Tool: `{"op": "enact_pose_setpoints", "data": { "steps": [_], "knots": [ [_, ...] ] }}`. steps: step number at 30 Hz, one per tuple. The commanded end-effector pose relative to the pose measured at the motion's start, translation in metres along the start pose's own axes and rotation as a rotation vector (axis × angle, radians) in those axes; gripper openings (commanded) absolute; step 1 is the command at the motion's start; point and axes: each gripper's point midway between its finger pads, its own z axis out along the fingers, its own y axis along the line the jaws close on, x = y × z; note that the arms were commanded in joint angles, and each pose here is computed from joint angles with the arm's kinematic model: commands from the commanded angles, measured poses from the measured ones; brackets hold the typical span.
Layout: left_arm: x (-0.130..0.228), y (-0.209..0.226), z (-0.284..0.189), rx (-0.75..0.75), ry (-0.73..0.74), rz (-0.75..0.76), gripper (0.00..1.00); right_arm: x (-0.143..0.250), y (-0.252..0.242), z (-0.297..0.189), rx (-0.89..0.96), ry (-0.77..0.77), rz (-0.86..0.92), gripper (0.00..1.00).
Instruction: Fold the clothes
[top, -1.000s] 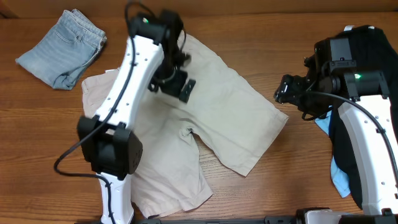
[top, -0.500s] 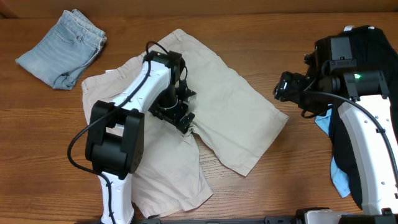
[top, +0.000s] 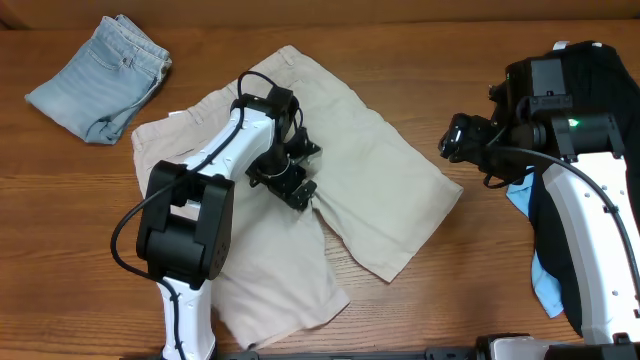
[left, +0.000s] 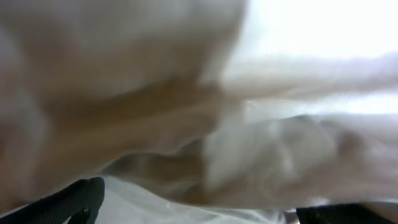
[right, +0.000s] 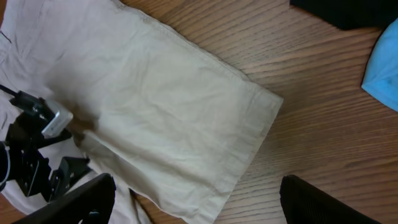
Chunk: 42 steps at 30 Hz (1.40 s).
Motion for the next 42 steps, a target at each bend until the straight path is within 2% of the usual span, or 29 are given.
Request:
{"op": "enact_pose_setpoints", "data": {
  "steps": [1, 6, 12, 20, 24, 29, 33, 37, 42],
  "knots": [
    [-0.019, 0.002, 0.017, -0.002, -0.056, -0.08, 1.0, -0.003, -0.001, 0.0, 0.002, -0.015, -0.005, 0.88],
    [-0.048, 0.006, 0.011, 0.019, -0.176, -0.266, 1.0, -0.007, 0.001, 0.0, -0.006, -0.032, -0.008, 0.89],
    [-0.095, -0.013, -0.013, 0.198, -0.343, -0.408, 1.0, -0.008, 0.001, 0.0, -0.008, -0.034, -0.005, 0.89],
    [-0.145, -0.036, -0.052, 0.457, -0.493, -0.583, 1.0, -0.01, 0.002, 0.0, -0.011, -0.043, -0.007, 0.9],
    [-0.16, -0.034, -0.063, 0.478, -0.556, -0.599, 1.0, -0.01, 0.002, 0.0, -0.011, -0.044, -0.007, 0.9],
    [-0.158, -0.031, -0.07, 0.431, -0.567, -0.492, 1.0, -0.008, 0.006, 0.0, -0.033, -0.03, -0.003, 0.9],
    [-0.142, -0.008, -0.087, 0.295, -0.525, -0.472, 1.0, 0.004, 0.019, 0.003, -0.086, 0.014, -0.022, 0.9],
    [-0.12, 0.024, -0.129, 0.101, -0.499, -0.48, 1.0, 0.026, 0.034, 0.018, -0.096, 0.073, -0.074, 0.9],
    [-0.101, 0.059, -0.185, -0.074, -0.53, -0.523, 1.0, 0.072, 0.05, 0.056, -0.091, 0.178, -0.165, 0.9]
  ]
}}
